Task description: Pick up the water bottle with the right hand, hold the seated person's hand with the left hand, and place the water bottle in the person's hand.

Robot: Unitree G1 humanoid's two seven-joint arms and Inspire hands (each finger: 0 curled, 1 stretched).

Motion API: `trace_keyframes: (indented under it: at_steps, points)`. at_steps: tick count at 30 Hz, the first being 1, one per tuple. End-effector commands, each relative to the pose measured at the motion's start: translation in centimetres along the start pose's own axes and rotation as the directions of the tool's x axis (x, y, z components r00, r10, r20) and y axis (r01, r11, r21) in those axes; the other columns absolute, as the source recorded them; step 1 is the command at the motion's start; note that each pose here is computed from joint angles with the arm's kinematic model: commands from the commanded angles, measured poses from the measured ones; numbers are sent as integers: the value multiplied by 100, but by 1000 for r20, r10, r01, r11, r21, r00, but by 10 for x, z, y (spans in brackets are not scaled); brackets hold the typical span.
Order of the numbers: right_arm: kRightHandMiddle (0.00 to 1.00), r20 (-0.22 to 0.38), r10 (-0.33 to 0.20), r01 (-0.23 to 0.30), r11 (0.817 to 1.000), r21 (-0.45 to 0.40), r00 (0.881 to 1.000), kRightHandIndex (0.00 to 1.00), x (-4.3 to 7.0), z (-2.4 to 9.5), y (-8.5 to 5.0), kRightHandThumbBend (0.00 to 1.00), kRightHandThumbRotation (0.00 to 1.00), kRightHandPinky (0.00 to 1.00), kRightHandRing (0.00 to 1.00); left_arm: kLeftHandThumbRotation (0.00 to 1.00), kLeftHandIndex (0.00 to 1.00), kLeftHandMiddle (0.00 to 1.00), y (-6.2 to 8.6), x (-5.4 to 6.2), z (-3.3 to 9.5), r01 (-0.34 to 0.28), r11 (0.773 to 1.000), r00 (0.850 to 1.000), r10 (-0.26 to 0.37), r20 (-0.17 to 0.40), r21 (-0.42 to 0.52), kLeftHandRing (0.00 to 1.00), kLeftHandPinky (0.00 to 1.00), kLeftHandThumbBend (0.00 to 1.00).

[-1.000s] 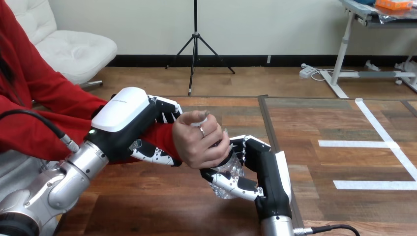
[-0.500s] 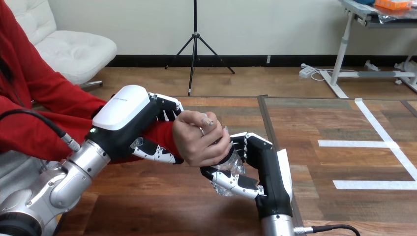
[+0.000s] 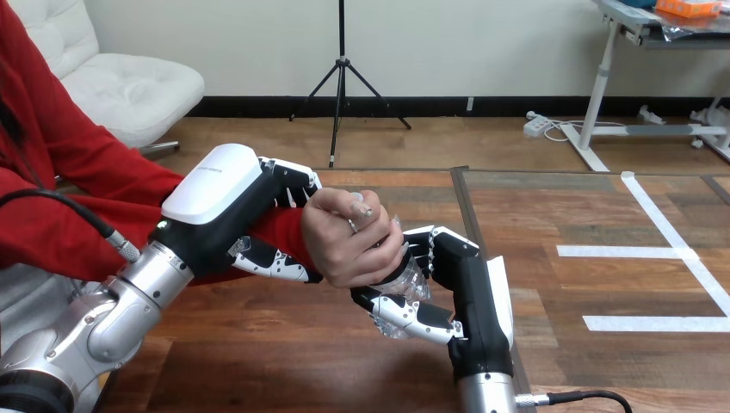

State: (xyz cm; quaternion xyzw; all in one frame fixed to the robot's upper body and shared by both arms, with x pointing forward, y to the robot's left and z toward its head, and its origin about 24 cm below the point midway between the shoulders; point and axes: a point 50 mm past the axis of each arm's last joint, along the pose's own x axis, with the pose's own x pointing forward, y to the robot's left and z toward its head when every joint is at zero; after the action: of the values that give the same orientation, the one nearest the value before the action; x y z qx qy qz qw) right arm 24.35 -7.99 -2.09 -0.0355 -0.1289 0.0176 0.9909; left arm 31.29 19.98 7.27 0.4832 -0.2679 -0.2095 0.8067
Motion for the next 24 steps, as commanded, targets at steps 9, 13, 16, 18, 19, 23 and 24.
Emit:
trace_keyframes:
  at_steps: [9,13,16,18,19,23,24]
  points:
    - [47,129,27,-49,983,178,991,47,13,36,53,78,0,36,42,3,45,43,16,29,20,-101,995,986,102,131,-17,35,29,82]
    - [48,117,28,-47,985,163,993,48,13,35,52,79,0,36,43,6,46,44,16,28,19,-96,995,987,97,130,-9,37,30,81]
    - [50,110,24,-39,989,145,994,49,13,34,51,81,0,36,43,10,49,46,16,27,18,-93,996,987,93,128,-5,40,34,82]
    - [51,106,21,-36,990,139,994,51,14,34,51,83,0,38,44,13,51,48,17,27,18,-91,996,988,90,128,2,42,37,83]
    - [52,102,18,-32,991,132,995,51,14,34,51,84,0,38,45,14,52,49,17,26,18,-89,996,988,87,126,7,43,38,84]
    - [58,85,14,-23,993,112,996,58,13,32,51,90,4,47,53,22,60,57,17,25,17,-81,997,990,79,120,16,51,46,87]
    - [59,81,14,-22,994,109,997,59,13,32,51,91,6,49,55,23,61,59,17,25,17,-80,997,990,77,119,17,53,47,87]
